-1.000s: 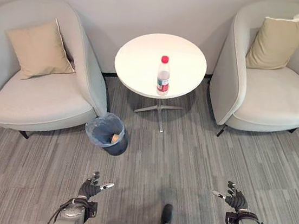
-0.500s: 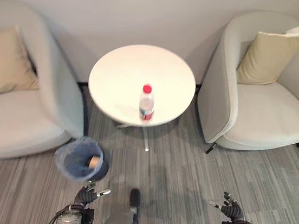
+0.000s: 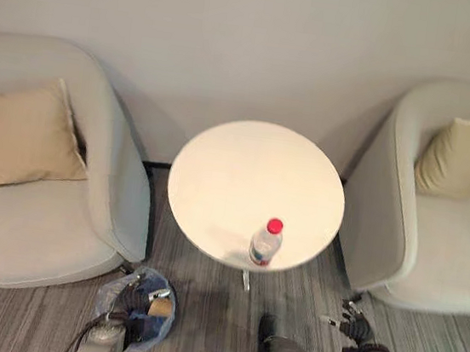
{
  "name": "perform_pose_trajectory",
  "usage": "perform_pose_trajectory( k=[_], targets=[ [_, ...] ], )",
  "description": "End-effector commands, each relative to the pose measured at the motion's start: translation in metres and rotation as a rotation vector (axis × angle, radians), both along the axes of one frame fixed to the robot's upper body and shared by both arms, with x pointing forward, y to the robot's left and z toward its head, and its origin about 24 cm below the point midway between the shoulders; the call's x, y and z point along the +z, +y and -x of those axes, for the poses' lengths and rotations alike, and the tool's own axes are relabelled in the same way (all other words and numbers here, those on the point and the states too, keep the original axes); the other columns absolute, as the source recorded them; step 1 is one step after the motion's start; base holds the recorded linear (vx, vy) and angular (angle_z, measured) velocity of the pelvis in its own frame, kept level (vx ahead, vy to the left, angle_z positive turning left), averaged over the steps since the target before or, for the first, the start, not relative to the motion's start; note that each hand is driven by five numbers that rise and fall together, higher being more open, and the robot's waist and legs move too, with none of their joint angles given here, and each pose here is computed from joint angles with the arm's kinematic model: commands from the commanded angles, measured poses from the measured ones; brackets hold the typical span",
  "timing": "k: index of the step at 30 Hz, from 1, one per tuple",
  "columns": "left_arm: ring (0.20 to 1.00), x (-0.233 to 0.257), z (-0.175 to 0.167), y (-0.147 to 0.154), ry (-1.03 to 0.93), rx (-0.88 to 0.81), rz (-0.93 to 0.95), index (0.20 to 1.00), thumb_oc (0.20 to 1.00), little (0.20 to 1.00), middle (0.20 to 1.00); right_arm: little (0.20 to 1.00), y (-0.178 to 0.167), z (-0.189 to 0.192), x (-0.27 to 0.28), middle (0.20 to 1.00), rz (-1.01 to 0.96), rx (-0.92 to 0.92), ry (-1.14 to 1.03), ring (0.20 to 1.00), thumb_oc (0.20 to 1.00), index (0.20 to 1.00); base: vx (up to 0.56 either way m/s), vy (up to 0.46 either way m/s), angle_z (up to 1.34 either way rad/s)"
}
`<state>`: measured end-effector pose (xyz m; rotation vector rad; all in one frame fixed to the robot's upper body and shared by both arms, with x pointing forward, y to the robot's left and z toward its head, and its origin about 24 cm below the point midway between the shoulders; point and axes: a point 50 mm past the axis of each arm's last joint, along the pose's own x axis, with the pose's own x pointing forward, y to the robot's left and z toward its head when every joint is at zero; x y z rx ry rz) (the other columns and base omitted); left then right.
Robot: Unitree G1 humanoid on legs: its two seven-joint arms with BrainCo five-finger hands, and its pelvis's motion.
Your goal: Gather garbage on tea table into small bin, then transfer packed bag to large trash can.
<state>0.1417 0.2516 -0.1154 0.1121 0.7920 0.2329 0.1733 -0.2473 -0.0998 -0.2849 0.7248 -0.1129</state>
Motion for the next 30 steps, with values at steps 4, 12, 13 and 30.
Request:
perform_pose_trajectory(
  k=[4, 12, 13, 30],
  targets=[
    [1.0, 0.011, -0.02, 0.008, -0.056, -0.062, -0.059, 1.0, 1.0, 1.0, 1.0, 1.0, 0.003, -0.055, 0.074, 1.0, 0.26, 0.351, -0.318, 1.0, 1.0, 1.0, 0.01, -0.092, 0.01],
    [1.0, 0.006, -0.014, 0.001, -0.04, -0.097, -0.053, 1.0, 1.0, 1.0, 1.0, 1.0, 0.041, -0.076, 0.131, 1.0, 0.378, 0.696, -0.554, 1.0, 1.0, 1.0, 0.01, -0.01, 0.01],
    [1.0, 0.005, -0.013, -0.001, -0.038, -0.102, -0.047, 1.0, 1.0, 1.0, 1.0, 1.0, 0.045, -0.078, 0.132, 1.0, 0.385, 0.725, -0.559, 1.0, 1.0, 1.0, 0.02, 0.005, 0.08],
    [1.0, 0.001, -0.006, -0.012, -0.023, -0.133, -0.026, 1.0, 1.0, 1.0, 1.0, 1.0, 0.089, -0.088, 0.115, 1.0, 0.371, 0.864, -0.528, 1.0, 1.0, 1.0, 0.0, -0.007, 0.16]
  ],
)
